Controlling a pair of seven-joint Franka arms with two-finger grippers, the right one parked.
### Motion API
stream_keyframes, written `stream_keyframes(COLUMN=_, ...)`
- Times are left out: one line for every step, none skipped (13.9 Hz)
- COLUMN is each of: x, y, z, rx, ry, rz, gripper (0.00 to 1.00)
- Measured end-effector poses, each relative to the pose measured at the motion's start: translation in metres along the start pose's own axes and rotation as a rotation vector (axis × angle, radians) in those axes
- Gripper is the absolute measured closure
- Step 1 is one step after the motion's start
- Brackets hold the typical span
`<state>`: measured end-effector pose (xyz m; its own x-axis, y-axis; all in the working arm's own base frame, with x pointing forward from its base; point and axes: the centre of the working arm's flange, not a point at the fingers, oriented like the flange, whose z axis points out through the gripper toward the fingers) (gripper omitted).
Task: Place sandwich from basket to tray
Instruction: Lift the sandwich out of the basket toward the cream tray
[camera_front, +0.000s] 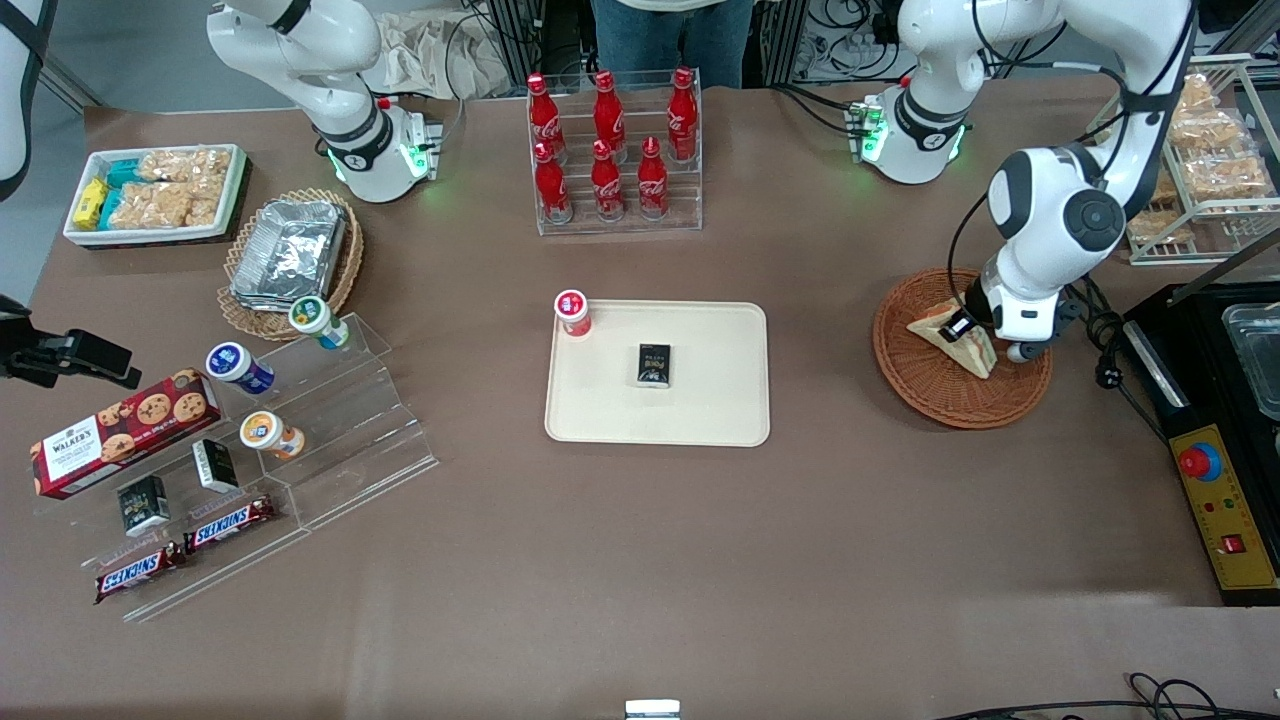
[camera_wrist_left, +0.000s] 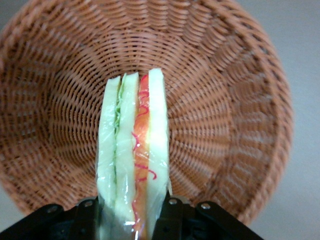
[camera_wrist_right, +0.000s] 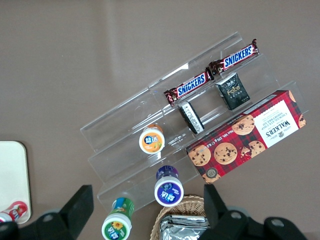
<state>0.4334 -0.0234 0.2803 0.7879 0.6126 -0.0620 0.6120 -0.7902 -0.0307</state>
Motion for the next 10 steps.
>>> stream_keyframes(x=-0.001, y=0.003, z=-0.025, rx=0.007, ry=0.006, rz=0.025, gripper=0.63)
stream_keyframes(x=-0.002, y=0.005, z=-0.052, rx=0.01, ry=0.017, rz=0.048, gripper=0.64)
stream_keyframes(x=-0.005, y=0.007, z=-0.076, rx=0.005, ry=0.037, rz=0.065, gripper=0.65)
stream_keyframes(x=-0.011, y=0.011, z=-0.097, rx=-0.004, ry=0.06, rz=0.088, gripper=0.67)
stream_keyframes(x=-0.019, y=0.02, z=-0.114, rx=-0.014, ry=0.077, rz=0.116, gripper=0.72)
stream_keyframes(x=-0.031, y=0.035, z=-0.128, rx=-0.028, ry=0.088, rz=0.15, gripper=0.78)
stream_keyframes(x=-0.044, y=0.052, z=-0.141, rx=-0.044, ry=0.082, rz=0.174, gripper=0.79)
stream_keyframes(x=-0.057, y=0.07, z=-0.151, rx=-0.056, ry=0.068, rz=0.197, gripper=0.79)
stream_keyframes(x=-0.073, y=0.087, z=-0.157, rx=-0.06, ry=0.06, rz=0.232, gripper=0.79)
stream_keyframes(x=-0.09, y=0.104, z=-0.159, rx=-0.061, ry=0.057, rz=0.279, gripper=0.79)
